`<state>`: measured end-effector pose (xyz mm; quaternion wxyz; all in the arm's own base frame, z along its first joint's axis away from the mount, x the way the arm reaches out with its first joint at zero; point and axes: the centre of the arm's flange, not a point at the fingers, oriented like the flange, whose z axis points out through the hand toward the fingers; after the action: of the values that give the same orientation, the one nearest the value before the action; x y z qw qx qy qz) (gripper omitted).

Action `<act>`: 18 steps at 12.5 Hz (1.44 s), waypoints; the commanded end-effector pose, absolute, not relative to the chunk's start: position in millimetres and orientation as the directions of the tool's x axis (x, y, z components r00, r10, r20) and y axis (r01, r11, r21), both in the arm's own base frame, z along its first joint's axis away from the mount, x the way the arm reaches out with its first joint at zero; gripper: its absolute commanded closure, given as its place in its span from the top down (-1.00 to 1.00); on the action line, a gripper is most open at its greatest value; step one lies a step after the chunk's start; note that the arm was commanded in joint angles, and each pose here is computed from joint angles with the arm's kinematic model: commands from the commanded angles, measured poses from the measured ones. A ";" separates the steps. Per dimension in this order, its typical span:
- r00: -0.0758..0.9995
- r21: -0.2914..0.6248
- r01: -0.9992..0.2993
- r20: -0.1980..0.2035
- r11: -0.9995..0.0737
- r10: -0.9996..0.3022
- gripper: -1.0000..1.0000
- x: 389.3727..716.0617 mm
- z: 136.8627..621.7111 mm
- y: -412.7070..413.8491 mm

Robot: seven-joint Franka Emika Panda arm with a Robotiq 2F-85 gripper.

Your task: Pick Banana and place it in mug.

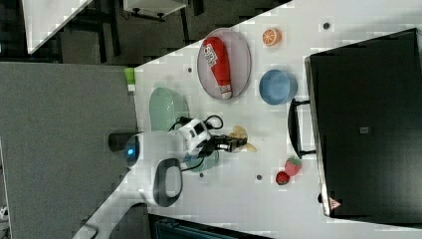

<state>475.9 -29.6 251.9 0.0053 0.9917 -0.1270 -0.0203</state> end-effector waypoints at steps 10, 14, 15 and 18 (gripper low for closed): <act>0.963 0.033 -0.268 0.009 -0.963 -0.268 -0.45 450.0 482.5 43.2; 0.928 0.029 -0.372 0.008 -0.928 -0.372 -0.45 434.4 476.9 136.1; 0.916 0.019 -0.401 -0.011 -0.916 -0.401 -0.45 428.6 472.1 157.6; 0.880 0.036 -0.472 -0.049 -0.881 -0.473 -0.45 416.1 446.4 210.7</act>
<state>418.9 206.3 454.0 0.0037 0.9837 -0.1787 -0.0202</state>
